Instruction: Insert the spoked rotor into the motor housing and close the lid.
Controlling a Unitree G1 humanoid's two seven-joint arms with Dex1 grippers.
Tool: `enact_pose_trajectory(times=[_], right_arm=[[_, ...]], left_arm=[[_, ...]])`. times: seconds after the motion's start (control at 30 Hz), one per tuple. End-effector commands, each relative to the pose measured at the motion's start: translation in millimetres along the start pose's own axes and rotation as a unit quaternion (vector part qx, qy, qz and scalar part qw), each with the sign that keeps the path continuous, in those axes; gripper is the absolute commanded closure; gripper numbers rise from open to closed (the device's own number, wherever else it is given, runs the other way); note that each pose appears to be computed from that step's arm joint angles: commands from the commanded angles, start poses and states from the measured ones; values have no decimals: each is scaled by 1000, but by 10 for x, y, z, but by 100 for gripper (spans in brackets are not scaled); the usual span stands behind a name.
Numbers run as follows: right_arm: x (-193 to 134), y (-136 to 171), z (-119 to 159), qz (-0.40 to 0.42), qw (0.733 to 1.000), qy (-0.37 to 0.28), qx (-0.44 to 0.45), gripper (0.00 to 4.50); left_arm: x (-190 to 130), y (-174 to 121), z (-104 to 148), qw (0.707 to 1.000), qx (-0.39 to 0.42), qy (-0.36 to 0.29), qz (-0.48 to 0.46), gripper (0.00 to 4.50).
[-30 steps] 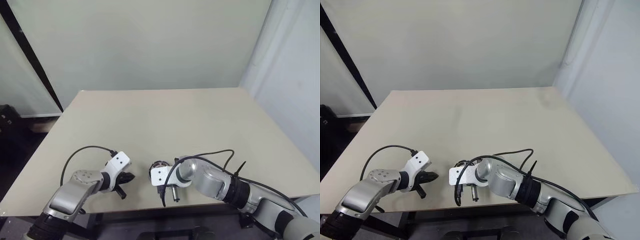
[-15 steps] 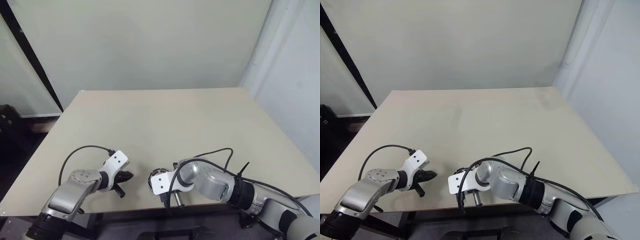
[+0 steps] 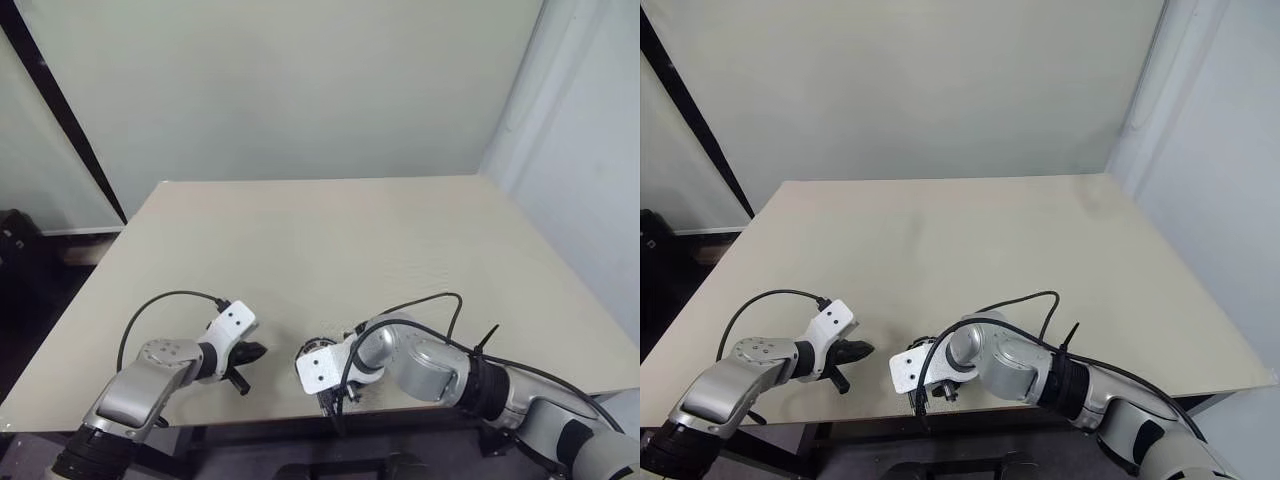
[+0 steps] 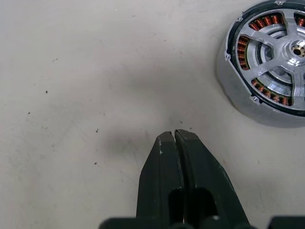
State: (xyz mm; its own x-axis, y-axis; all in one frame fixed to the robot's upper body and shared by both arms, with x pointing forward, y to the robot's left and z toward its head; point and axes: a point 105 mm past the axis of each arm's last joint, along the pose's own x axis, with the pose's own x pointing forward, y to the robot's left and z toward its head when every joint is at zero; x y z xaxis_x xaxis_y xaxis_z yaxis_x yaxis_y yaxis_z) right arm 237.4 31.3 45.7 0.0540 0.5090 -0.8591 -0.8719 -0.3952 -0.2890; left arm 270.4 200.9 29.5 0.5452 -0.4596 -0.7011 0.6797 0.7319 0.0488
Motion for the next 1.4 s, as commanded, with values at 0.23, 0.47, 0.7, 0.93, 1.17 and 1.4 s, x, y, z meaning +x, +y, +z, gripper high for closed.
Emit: enact_pose_trajectory(times=[0.23,0.47,0.7,0.93,1.17,1.4], right_arm=[[-502,-419,55,-135,990,-27,37,2],[-997,-782,-619,-277,950,37,141,2],[-1289,-753,-1358,-332,912,146,190,2],[-991,-365,-1607,-252,926,167,228,2],[-614,-263,-1132,-209,931,31,298,2],[-401,-396,-615,-206,914,-81,341,2]], left_arm=[[-56,-112,137,993,-1,-105,-56,450],[-101,-198,25,985,-31,-150,-80,450],[-113,-196,-52,984,-42,-155,-76,450],[-116,-199,2,983,-34,-164,-74,450],[-144,-190,25,984,-27,-162,-71,450],[-156,-187,26,985,-24,-154,-71,450]])
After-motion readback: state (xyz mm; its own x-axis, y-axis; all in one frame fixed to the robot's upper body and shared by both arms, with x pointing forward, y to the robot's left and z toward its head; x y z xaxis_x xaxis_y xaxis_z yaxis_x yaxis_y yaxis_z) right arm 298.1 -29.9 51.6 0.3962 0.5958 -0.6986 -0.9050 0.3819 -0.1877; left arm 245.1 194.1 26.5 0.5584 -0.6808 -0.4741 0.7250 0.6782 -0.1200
